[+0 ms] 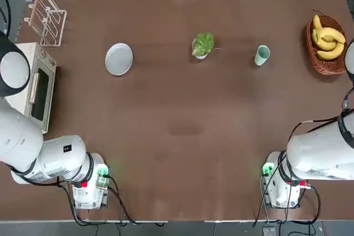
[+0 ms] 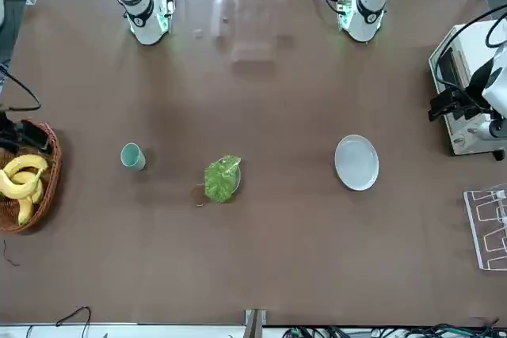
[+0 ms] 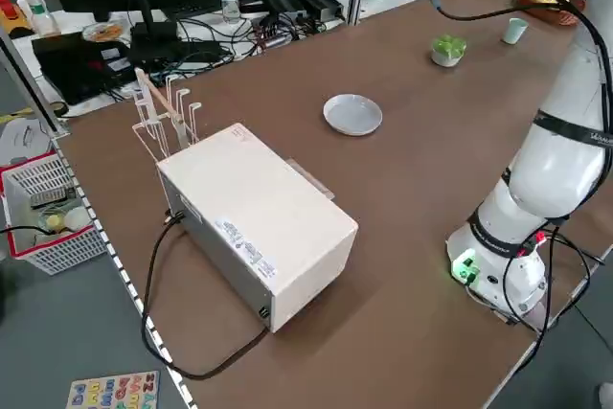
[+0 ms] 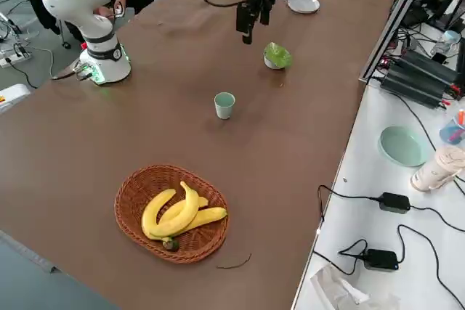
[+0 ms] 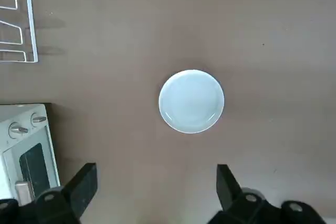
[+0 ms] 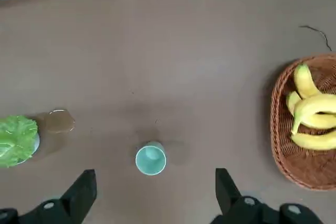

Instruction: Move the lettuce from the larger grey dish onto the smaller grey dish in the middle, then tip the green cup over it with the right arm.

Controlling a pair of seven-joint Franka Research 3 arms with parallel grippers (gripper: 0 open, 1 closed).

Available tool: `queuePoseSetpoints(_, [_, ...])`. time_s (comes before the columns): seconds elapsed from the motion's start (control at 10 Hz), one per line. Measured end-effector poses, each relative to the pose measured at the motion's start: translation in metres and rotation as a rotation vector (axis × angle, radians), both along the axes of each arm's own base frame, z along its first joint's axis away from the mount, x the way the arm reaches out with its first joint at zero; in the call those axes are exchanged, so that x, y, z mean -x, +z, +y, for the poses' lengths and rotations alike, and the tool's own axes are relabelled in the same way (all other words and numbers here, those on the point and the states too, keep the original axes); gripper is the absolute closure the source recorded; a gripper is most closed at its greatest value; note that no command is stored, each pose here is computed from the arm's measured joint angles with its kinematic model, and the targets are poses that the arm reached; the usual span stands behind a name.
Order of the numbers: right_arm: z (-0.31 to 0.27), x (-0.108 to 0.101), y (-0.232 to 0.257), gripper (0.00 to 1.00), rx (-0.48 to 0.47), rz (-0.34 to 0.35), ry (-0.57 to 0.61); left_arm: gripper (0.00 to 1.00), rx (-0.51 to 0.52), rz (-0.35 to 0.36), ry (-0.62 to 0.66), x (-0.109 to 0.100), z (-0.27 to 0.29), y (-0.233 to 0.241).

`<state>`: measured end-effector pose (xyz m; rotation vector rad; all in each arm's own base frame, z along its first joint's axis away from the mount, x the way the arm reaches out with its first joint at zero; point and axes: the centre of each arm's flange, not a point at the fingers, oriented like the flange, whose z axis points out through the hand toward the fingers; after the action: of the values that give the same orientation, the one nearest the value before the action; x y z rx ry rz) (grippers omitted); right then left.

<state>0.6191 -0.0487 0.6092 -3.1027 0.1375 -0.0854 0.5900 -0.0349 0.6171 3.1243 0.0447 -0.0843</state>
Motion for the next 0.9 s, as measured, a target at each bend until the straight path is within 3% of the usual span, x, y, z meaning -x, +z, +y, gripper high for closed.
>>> queuePoseSetpoints(0.4, [-0.0063, 0.0119, 0.0053, 0.0, -0.005, 0.087, -0.022, 0.0, 0.0, -0.001, -0.005, 0.0002, -0.0028, 0.0003])
queuePoseSetpoints(0.9, [-0.0064, 0.012, 0.0036, 0.0, -0.007, 0.098, -0.022, 0.0, 0.005, -0.061, -0.011, -0.0055, 0.0014, 0.0093])
